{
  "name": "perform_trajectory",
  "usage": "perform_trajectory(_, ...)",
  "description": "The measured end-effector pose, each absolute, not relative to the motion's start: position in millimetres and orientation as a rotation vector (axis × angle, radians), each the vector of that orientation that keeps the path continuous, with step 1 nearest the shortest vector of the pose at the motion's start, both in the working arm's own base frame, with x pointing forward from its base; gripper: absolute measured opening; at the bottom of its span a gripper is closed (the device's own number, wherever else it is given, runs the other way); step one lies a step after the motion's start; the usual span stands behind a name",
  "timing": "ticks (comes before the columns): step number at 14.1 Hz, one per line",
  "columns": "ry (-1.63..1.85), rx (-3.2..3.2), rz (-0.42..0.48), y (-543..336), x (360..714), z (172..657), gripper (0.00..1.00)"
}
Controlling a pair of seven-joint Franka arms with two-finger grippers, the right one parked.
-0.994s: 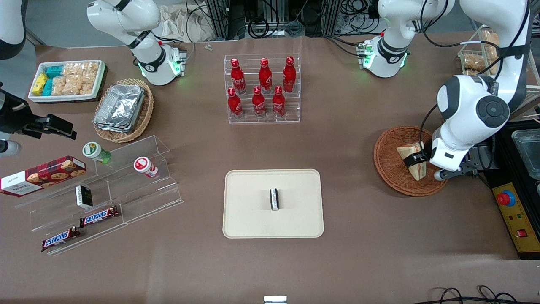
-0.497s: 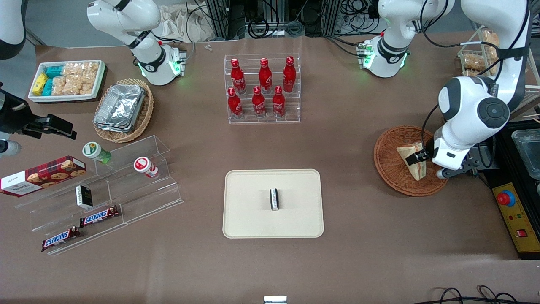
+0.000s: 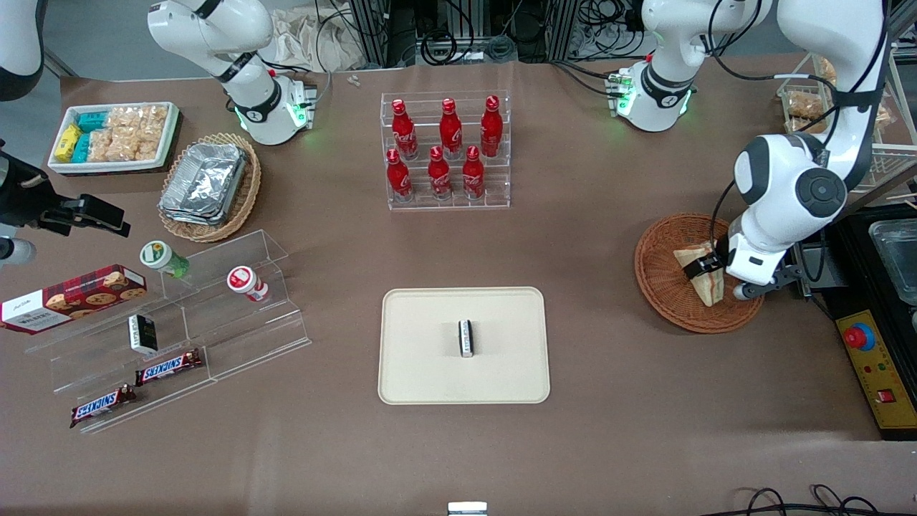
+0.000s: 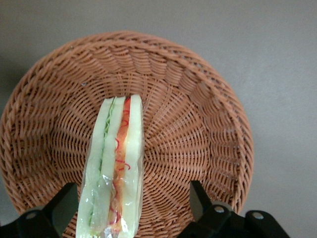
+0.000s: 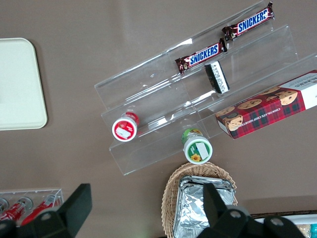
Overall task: Place sandwich from basket to tray
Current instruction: 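Lower the open left gripper around the sandwich's upright edge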
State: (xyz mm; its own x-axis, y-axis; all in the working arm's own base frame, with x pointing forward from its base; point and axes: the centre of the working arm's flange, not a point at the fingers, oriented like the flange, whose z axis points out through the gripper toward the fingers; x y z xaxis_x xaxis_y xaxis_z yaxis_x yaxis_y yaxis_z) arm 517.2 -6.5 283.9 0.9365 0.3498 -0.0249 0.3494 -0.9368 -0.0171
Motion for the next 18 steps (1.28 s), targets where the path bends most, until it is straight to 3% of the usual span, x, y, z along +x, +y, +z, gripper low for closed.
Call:
perform_trajectory(8, -0.562, -3.085, 0.008, -4.7, 503.7, 255.8, 1.00)
perform_trajectory(15, -0.622, -3.080, -0.053, -2.1, 513.7, 271.4, 1.00)
perform_trajectory(18, -0.588, -3.064, -0.040, -1.8, 517.6, 283.8, 1.00)
